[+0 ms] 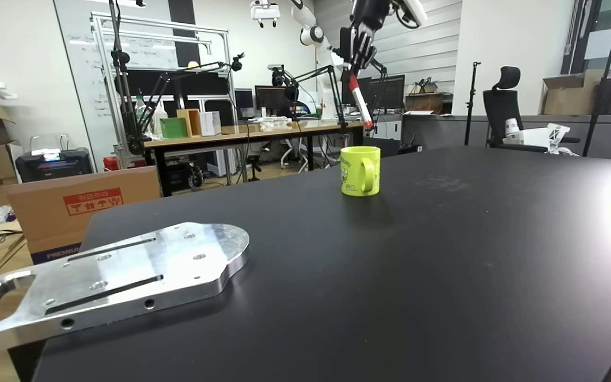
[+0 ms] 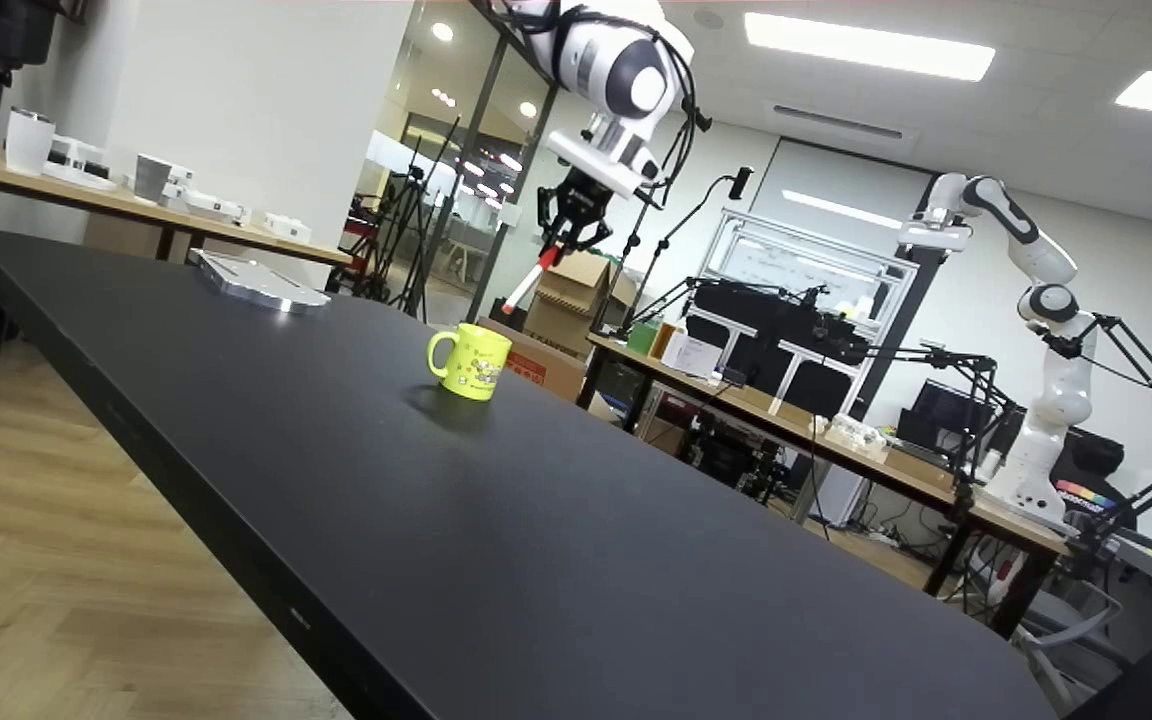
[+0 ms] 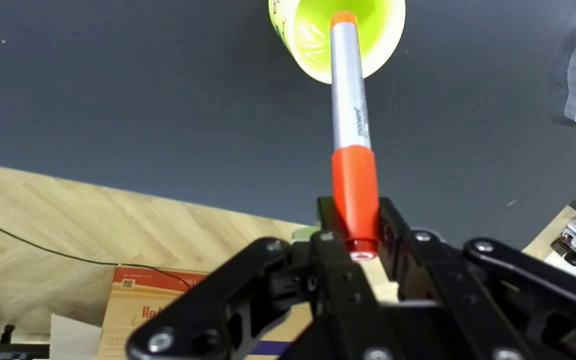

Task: Take the orange marker out of the yellow cup

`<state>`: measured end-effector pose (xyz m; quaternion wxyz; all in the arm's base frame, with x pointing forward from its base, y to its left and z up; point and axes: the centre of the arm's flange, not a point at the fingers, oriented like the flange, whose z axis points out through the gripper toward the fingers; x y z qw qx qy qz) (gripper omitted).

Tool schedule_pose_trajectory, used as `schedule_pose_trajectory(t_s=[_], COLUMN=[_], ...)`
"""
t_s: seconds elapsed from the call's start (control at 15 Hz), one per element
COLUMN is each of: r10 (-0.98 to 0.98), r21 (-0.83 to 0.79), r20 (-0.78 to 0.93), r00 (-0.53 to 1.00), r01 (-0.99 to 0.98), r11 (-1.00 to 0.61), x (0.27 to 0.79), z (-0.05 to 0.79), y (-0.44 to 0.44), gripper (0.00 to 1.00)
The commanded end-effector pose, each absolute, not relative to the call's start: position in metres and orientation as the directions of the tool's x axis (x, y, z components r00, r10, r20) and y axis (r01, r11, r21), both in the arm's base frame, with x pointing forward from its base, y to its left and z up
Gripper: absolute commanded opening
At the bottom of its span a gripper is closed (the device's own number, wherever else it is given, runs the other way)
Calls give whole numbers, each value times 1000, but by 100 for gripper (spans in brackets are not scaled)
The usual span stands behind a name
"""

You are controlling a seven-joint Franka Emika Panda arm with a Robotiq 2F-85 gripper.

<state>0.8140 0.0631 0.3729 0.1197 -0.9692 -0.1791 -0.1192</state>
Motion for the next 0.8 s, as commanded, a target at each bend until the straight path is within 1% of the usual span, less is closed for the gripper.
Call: schedule_pose_trajectory(t_s=[0.0, 0.27, 0.53, 0.73], r10=[283, 233, 143, 99], r21=[-160, -107, -54, -70], r20=[233, 106, -50, -161], r00=[930, 967, 988, 982], r01=[324, 244, 140, 89], r11=[-933, -964, -989, -994], x=[844, 826, 806, 790], z=[433, 436, 388, 342], y=[38, -24, -101, -146], gripper=[6, 6, 6, 6])
